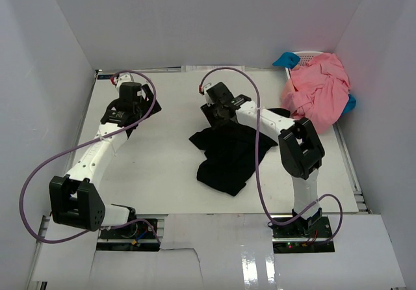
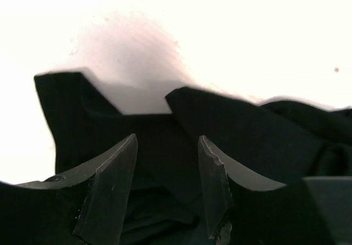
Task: Fold and stack the t-shirts
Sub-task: Move the tshirt to the center of the board, then flatten out the tshirt
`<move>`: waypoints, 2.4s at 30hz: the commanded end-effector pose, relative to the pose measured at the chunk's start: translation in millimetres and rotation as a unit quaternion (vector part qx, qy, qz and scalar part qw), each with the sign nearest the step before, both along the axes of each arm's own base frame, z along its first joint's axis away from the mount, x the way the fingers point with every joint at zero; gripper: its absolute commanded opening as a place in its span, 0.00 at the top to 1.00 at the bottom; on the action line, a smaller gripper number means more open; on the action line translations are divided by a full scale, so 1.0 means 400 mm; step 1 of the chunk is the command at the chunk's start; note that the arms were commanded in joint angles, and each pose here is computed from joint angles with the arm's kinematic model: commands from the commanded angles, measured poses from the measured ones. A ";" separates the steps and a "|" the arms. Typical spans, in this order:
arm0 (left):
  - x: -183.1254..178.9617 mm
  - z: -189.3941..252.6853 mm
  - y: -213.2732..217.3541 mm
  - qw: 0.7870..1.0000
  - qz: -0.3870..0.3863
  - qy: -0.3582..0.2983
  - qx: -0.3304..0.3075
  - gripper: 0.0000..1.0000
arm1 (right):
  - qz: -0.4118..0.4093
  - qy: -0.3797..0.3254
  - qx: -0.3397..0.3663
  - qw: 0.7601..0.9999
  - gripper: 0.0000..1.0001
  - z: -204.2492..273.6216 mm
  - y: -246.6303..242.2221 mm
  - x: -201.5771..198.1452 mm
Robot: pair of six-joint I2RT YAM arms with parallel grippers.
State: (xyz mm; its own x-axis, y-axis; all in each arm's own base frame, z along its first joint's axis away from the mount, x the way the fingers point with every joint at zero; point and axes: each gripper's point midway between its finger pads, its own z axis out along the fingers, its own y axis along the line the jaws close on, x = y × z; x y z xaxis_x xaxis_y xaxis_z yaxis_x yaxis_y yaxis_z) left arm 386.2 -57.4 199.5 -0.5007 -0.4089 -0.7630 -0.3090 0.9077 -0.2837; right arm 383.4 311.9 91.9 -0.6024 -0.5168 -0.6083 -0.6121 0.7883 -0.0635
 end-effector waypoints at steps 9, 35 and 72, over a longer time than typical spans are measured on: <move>0.001 0.054 -0.012 1.000 -0.014 -0.026 -0.011 0.02 | -0.001 -0.031 -0.038 0.999 0.47 0.008 0.010 0.081; 0.000 0.056 -0.013 0.999 -0.016 -0.027 -0.012 0.02 | -0.003 -0.010 -0.061 0.998 0.92 -0.077 0.010 0.088; -0.049 0.058 -0.377 0.932 -0.338 -0.037 -0.122 0.03 | -0.118 -0.238 0.119 0.957 0.92 0.742 -0.318 -0.118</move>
State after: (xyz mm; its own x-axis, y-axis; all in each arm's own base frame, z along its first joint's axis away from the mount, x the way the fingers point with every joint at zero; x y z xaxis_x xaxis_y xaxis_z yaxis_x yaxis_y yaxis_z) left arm 377.7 -180.3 203.1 -0.6572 -0.2313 -0.7174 0.2032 0.8621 -0.4642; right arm 335.8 193.8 371.9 -0.3436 -0.2526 -0.9045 -0.3975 0.9117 -0.1036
